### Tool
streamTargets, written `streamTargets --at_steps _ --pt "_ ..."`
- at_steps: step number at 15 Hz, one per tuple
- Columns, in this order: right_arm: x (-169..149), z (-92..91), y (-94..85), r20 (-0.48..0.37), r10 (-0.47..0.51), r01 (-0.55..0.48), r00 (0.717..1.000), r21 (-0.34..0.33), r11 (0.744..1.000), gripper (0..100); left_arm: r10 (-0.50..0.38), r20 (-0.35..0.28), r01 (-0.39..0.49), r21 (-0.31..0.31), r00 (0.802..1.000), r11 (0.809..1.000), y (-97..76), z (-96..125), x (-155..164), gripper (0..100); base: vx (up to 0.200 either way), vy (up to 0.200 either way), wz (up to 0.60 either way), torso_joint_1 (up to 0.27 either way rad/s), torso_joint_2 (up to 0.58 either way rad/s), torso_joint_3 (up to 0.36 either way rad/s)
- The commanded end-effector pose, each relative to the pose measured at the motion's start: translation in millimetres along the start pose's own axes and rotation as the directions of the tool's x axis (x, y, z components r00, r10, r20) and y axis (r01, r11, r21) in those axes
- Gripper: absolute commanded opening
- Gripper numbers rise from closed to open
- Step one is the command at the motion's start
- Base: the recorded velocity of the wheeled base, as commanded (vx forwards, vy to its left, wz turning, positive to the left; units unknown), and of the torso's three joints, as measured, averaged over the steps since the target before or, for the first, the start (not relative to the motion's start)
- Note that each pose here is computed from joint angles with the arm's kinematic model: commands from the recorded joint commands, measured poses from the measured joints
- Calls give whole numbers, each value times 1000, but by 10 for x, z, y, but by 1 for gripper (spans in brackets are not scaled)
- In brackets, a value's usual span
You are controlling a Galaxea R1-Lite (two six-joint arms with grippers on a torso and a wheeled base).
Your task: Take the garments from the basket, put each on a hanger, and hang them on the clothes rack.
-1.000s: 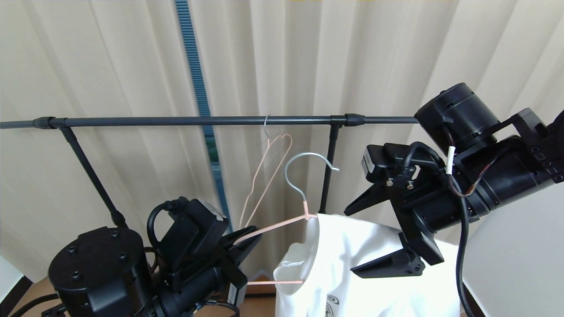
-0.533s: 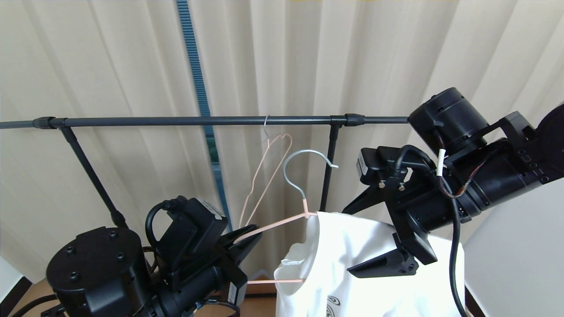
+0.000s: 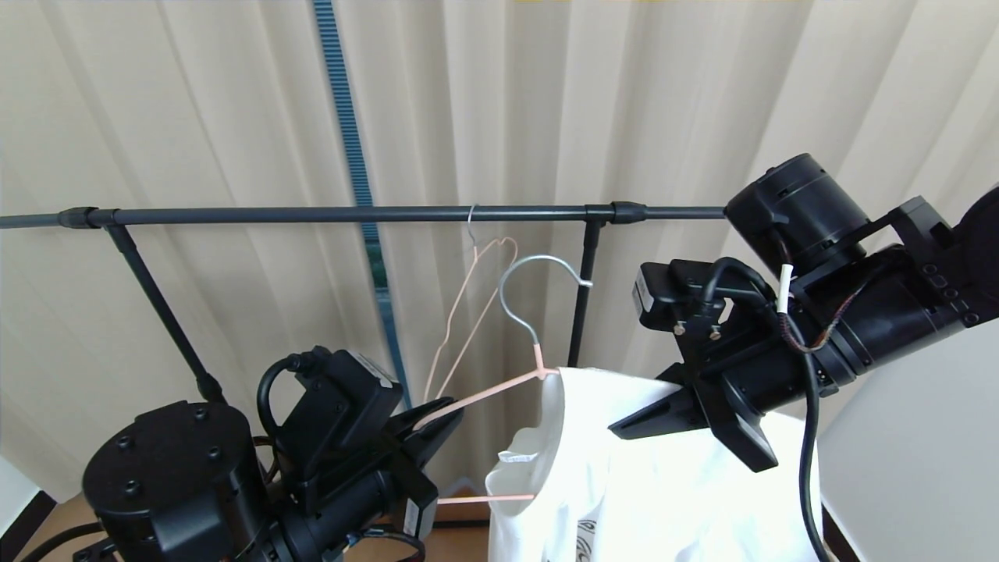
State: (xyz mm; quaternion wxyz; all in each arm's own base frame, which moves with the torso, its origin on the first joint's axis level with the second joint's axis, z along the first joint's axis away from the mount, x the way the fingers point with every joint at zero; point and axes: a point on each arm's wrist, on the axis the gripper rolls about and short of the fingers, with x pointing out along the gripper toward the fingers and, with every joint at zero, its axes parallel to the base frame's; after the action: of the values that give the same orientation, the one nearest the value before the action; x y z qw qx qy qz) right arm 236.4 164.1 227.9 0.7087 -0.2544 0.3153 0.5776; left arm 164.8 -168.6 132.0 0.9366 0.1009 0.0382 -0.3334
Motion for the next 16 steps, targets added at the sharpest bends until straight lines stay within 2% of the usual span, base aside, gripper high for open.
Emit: streamTargets --at_steps 1,8,9,16 --pt "-14 8 4 6 -3 3 1000 -4 1000 0 -2 -2 2 1 1000 1000 -2 -4 3 0 0 0 0 0 0 0" --pt "-49 5 31 10 -6 6 1000 -7 1000 0 0 -1 0 4 1000 1000 -1 -3 -2 0 0 0 0 0 0 0" --pt "-58 7 36 13 -8 8 1000 -8 1000 0 2 -1 -2 5 1000 1000 3 -3 -2 100 0 0 0 0 0 0" --pt "-110 -26 90 12 -14 14 1000 -15 1000 0 -12 15 12 0 1000 1000 11 24 -37 100 0 0 0 0 0 0"
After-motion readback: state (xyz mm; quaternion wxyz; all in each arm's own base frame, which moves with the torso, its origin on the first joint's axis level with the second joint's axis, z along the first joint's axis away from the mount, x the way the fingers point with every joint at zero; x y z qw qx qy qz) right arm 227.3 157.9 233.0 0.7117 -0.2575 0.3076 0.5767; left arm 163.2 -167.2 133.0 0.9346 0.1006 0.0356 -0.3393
